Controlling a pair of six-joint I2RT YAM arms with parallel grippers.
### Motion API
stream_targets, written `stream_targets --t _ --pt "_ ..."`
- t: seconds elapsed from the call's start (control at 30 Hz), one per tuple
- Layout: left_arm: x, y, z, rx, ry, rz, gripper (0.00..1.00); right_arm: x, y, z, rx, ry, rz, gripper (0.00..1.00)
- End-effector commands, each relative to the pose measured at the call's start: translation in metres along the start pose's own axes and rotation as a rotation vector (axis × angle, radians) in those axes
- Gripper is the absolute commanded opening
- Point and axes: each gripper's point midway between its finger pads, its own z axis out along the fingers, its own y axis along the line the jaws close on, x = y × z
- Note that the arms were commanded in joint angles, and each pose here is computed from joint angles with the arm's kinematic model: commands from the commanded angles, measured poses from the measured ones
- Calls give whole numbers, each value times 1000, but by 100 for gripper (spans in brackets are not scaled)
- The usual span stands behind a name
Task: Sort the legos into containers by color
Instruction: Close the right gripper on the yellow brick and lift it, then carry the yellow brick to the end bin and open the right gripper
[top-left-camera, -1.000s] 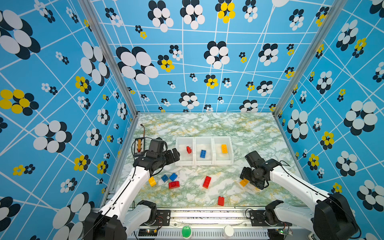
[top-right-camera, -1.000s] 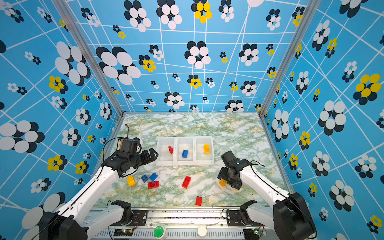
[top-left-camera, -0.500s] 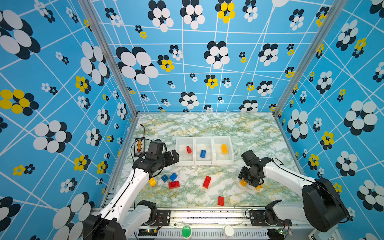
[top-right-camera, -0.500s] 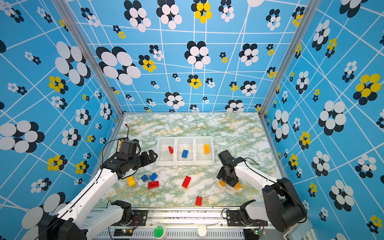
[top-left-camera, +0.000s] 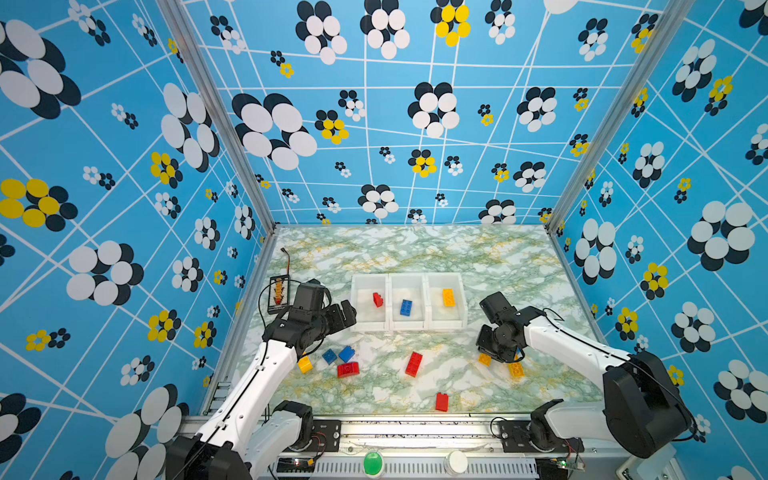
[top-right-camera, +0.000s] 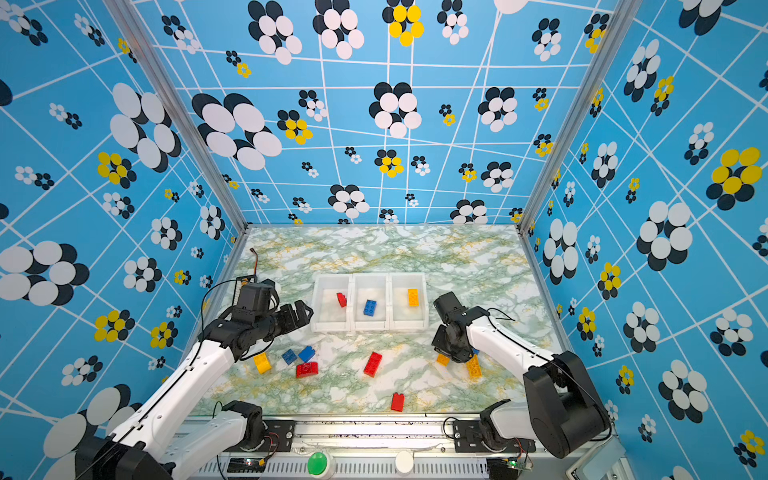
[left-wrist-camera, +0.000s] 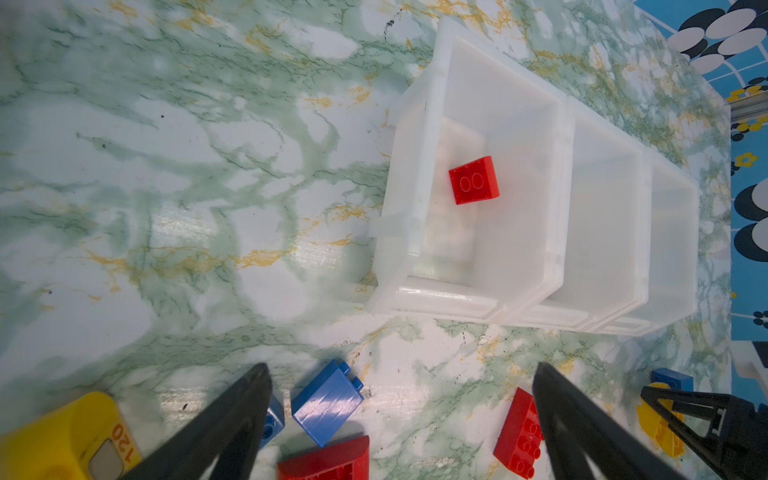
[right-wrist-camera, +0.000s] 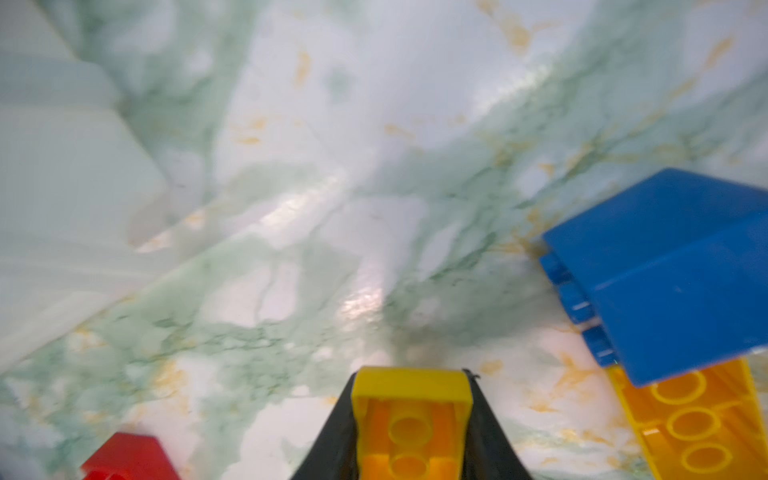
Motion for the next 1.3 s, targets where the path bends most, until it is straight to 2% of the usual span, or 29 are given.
stream_targets --t 0.0,0.27,0.5,0.87,1.27 --pt "0 8 -1 -25 0 -14 99 -14 23 -23 -26 -47 -96 28" --pt "-1 6 -1 -19 -3 -16 99 -42 81 -70 -89 -153 -280 27" --pt "-1 6 -3 -17 -10 -18 99 -54 124 -84 -117 -189 -407 27" --pt "1 9 -5 -19 -16 -27 99 -67 163 -54 -136 -191 -498 28" --pt "-4 10 -9 -26 -23 -16 99 -73 178 -16 -108 -147 -540 29"
